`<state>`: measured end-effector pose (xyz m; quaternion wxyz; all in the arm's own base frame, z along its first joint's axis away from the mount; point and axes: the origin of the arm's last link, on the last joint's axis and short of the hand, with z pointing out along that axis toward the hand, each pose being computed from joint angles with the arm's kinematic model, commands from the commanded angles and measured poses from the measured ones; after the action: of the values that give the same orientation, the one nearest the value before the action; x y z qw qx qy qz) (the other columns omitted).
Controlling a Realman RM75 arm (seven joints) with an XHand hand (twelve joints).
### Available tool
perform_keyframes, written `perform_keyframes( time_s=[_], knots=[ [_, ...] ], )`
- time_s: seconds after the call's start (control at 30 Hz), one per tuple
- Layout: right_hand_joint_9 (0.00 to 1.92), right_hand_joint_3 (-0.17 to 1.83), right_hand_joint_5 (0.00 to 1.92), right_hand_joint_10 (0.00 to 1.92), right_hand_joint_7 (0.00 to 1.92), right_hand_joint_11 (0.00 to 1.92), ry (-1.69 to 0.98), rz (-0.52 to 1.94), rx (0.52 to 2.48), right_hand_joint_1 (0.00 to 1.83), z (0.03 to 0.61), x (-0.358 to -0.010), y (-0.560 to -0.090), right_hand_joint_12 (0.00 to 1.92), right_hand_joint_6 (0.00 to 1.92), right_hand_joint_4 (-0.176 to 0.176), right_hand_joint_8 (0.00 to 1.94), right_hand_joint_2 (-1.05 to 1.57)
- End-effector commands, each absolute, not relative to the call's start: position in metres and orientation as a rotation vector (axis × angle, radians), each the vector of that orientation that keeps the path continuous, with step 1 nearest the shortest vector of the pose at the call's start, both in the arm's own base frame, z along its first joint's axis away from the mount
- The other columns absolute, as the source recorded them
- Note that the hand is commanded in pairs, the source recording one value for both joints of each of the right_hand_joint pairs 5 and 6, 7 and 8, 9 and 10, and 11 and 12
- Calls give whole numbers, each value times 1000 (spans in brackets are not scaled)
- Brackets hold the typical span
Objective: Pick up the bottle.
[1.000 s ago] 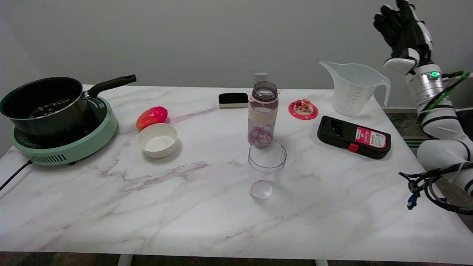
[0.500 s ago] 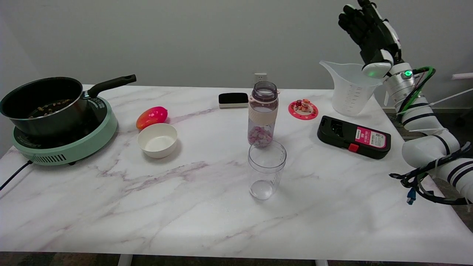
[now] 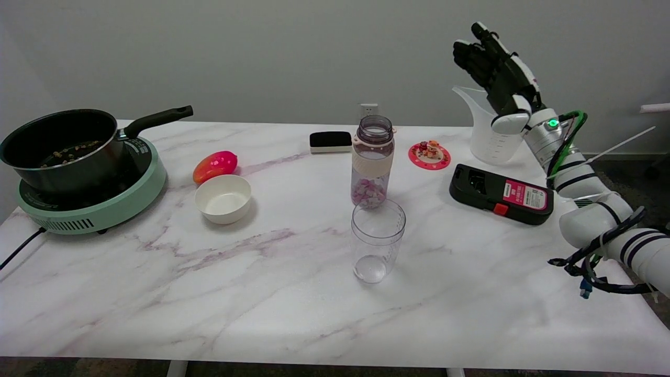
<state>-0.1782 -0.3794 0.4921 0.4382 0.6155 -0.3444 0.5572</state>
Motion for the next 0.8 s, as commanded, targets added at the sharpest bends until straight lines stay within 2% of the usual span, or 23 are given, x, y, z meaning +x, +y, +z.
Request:
perform_keyframes(
  time_s=[0.03, 0.2, 0.8],
  knots=[
    [313, 1178, 47, 313, 347, 238, -949, 1275, 1489, 1289, 482, -239, -385, 238, 47, 0, 347, -1047],
    [322, 1037, 49, 322, 386, 225, -1015, 1324, 1479, 1304, 470, -249, -384, 225, 49, 0, 386, -1047],
    [354, 1107, 141, 354, 482, 264, -1122, 1275, 1486, 1326, 430, -270, -398, 264, 141, 0, 482, -1001]
  ],
)
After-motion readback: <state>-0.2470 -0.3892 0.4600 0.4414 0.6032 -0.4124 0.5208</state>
